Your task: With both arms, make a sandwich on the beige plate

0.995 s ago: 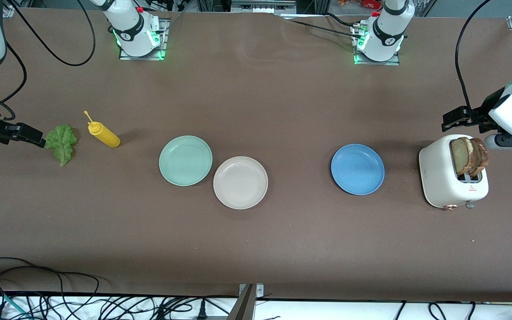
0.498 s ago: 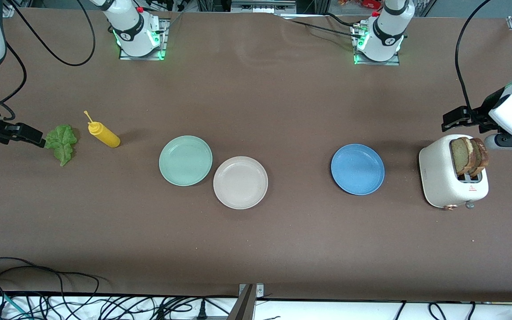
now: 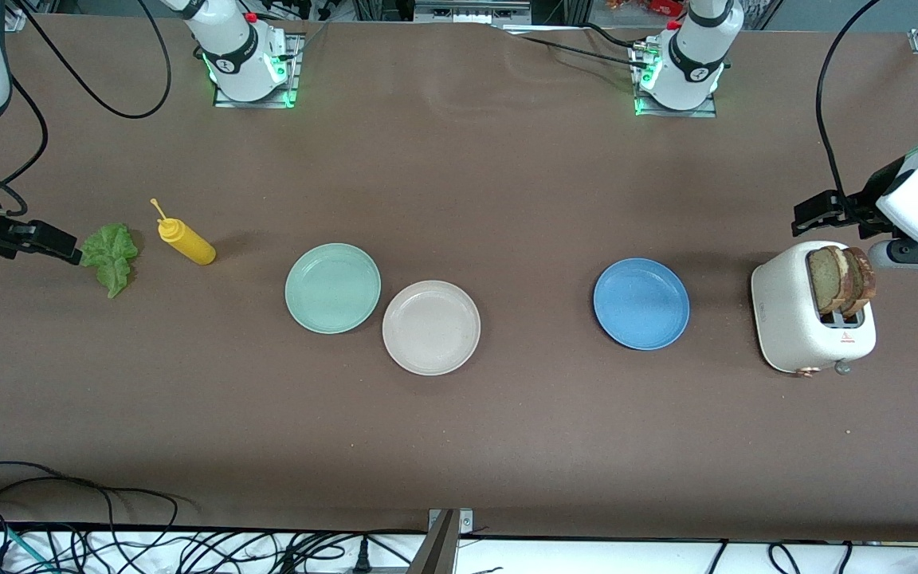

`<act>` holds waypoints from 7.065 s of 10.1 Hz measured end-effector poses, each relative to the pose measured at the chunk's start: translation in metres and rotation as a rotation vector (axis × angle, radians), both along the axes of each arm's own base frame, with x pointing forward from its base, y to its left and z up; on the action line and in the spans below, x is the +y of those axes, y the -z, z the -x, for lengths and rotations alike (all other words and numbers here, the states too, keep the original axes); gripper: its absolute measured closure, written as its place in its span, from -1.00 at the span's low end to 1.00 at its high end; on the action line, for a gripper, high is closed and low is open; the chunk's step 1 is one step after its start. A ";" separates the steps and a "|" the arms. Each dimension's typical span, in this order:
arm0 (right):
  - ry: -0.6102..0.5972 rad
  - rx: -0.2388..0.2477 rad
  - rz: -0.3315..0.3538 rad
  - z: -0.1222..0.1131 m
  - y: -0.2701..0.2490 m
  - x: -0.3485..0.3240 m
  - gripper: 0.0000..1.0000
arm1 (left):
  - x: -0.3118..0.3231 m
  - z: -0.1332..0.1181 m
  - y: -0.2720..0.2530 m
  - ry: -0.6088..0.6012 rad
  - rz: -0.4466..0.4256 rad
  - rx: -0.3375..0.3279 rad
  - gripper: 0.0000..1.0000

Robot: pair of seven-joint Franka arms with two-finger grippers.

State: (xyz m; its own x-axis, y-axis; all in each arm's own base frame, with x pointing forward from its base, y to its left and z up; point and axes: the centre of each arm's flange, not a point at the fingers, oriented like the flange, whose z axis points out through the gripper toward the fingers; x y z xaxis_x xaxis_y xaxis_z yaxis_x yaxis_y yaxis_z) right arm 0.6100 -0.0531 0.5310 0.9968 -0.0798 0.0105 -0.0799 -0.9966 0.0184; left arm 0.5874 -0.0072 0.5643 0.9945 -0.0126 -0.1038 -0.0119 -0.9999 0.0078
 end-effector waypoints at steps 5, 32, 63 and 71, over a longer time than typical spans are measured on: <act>0.000 0.000 0.000 0.000 0.000 0.000 -1.00 | 0.000 0.000 0.000 0.000 0.000 0.000 -1.00; 0.000 0.000 0.000 0.000 0.000 0.000 -1.00 | -0.004 -0.001 0.002 0.008 0.000 0.003 -1.00; 0.003 0.004 0.000 0.000 0.002 -0.001 -1.00 | -0.006 -0.002 0.007 0.011 0.000 0.012 -1.00; 0.002 0.007 0.000 0.000 0.003 -0.001 -1.00 | 0.041 -0.031 0.098 -0.073 -0.012 0.154 -1.00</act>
